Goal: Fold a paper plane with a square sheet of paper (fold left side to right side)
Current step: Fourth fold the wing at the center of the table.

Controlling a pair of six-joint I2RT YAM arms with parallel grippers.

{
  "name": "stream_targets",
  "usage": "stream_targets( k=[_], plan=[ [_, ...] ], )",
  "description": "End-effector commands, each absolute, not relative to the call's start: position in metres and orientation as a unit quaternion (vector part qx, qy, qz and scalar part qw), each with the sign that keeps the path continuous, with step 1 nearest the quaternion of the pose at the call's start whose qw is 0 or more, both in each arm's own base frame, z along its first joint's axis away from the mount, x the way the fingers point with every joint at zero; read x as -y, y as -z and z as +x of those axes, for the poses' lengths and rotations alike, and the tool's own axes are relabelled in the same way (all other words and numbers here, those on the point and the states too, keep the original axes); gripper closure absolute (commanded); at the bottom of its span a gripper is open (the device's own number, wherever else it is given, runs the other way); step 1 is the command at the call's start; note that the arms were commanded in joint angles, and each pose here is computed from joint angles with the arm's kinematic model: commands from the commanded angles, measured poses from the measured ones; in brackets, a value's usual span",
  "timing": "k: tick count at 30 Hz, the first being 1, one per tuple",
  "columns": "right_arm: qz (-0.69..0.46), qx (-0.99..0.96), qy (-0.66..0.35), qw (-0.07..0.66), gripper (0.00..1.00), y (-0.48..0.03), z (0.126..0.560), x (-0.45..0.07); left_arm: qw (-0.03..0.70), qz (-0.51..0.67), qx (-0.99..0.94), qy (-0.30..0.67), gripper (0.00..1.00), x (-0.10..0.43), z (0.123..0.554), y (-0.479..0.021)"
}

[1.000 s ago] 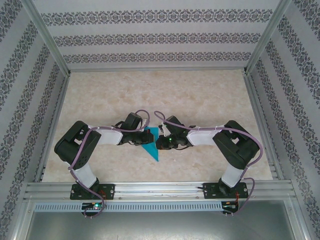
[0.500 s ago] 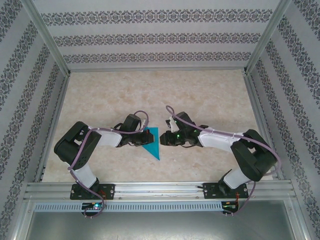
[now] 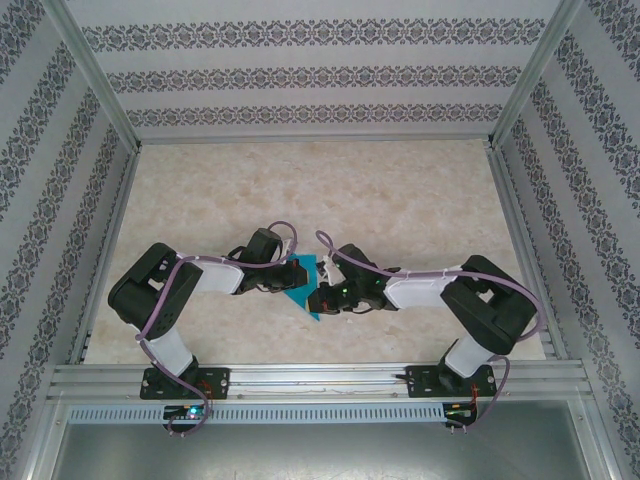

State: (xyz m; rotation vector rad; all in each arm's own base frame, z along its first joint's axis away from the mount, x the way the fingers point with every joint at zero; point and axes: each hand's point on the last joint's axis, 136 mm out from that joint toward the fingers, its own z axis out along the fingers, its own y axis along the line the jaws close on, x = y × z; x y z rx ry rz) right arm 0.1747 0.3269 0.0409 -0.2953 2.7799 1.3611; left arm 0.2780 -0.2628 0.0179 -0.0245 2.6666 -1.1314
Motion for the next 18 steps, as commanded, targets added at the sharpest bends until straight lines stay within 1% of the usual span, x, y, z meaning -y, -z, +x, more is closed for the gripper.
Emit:
stream_targets(
  k=[1, 18],
  plan=[
    [-0.093, -0.888, -0.449, 0.022, 1.0, -0.043, 0.178, -0.335, 0.069, -0.031, -0.938, 0.338, 0.98, 0.245, 0.25, 0.016],
    [-0.082, -0.904, -0.419, 0.001, 1.0, -0.017, 0.164, -0.323, 0.069, -0.03, -0.94, 0.332, 0.98, 0.245, 0.252, 0.016]
  ],
)
